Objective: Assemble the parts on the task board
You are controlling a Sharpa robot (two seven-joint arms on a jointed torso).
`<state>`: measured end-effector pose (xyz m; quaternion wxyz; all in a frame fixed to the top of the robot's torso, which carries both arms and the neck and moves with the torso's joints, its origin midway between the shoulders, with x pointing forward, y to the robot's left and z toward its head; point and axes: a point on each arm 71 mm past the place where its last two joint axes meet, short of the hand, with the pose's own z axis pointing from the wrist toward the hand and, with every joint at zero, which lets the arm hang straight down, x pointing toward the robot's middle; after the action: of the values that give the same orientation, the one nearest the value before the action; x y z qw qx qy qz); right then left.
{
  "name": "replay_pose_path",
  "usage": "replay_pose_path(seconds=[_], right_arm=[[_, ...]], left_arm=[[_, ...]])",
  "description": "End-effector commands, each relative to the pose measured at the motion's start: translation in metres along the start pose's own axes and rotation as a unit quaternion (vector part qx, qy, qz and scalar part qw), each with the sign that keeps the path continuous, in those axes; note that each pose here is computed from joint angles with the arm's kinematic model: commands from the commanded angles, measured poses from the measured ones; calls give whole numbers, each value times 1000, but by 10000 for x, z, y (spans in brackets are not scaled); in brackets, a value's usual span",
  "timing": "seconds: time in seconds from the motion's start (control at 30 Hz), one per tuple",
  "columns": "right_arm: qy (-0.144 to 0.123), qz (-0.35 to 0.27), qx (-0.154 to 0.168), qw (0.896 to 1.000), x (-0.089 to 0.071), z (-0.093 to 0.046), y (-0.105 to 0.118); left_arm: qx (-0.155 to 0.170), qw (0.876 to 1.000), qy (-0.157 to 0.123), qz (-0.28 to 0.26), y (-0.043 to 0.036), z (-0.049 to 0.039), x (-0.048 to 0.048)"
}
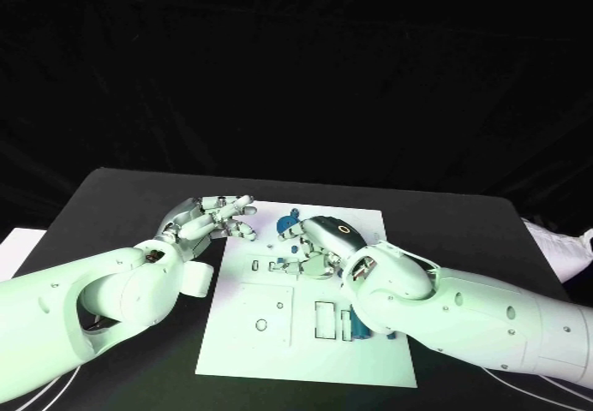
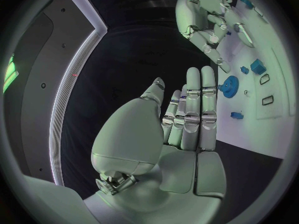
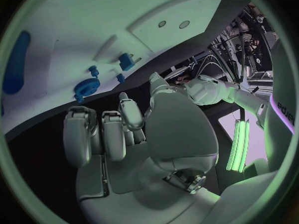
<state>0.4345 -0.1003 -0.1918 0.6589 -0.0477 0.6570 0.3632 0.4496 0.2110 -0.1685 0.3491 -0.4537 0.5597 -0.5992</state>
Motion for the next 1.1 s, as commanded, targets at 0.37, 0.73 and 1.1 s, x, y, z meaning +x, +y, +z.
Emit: replay_pose_path(seconds=[0.37,0.73,1.1], right_arm=[[-61,214,-13,975,-819,-235,-496],[-86,201,44,975,-1155,-382,-931],[-71,210,65,973,-1161,-412,-1019]], left_arm=[[-207,938,127,246,101,159,40],[-281,789,118,533,-85,569,104],[-291,722,128,615,-89,852,350]])
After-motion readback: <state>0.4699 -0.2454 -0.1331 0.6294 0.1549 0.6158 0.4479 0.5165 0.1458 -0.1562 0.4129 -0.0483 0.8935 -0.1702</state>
